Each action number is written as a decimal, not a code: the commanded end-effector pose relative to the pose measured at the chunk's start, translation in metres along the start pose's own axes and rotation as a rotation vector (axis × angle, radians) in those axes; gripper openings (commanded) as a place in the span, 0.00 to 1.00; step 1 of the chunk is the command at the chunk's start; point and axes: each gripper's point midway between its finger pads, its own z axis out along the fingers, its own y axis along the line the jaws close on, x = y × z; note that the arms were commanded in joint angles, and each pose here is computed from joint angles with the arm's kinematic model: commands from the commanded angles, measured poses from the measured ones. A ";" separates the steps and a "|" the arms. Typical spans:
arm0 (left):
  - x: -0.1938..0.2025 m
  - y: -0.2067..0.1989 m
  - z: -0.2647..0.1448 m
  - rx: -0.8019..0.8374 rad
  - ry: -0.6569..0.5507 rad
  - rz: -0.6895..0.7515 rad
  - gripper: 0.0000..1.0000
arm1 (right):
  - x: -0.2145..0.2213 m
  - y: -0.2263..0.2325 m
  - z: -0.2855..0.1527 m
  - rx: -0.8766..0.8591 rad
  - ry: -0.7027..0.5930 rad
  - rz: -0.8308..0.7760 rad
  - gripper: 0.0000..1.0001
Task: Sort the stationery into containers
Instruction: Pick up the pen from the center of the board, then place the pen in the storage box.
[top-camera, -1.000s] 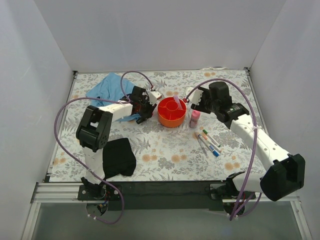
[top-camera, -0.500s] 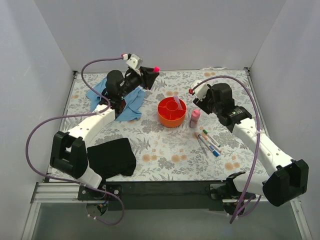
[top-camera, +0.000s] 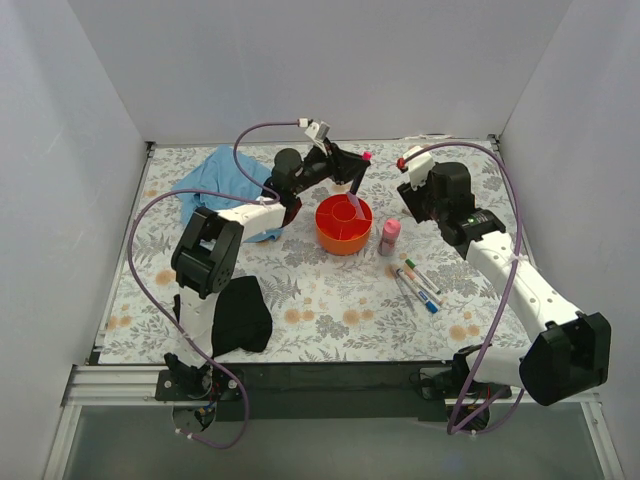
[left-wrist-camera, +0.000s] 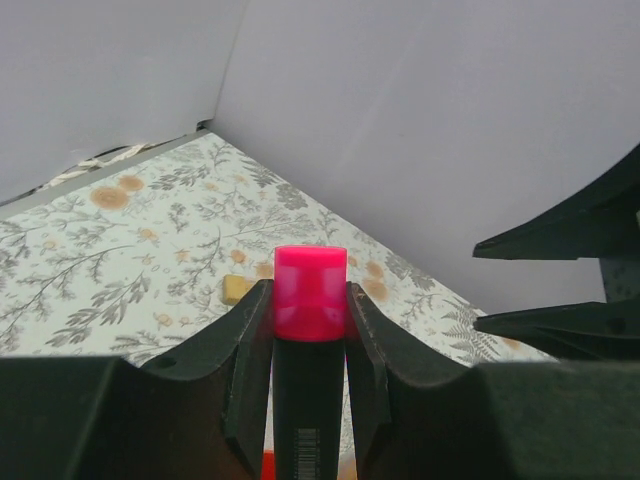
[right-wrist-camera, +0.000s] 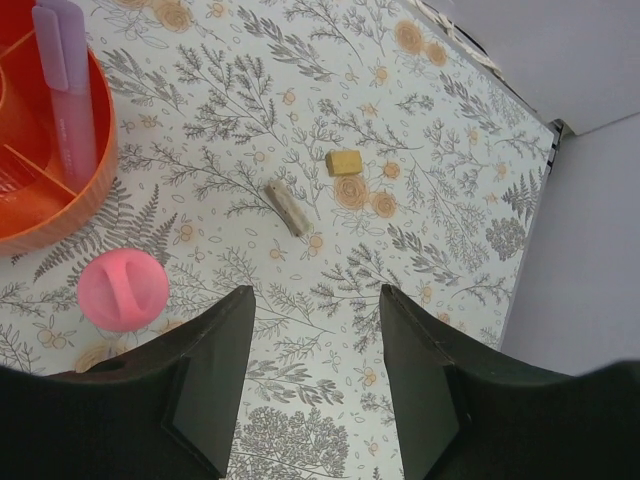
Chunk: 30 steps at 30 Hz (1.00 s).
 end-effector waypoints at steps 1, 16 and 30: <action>-0.045 -0.041 0.009 0.123 -0.118 0.046 0.00 | -0.017 -0.011 -0.001 0.033 -0.062 0.054 0.61; 0.028 -0.028 -0.004 0.168 -0.048 -0.001 0.00 | -0.005 -0.009 0.008 0.018 -0.030 0.043 0.61; 0.068 -0.011 -0.003 0.172 -0.005 -0.014 0.01 | 0.010 0.000 0.018 -0.019 0.008 0.045 0.60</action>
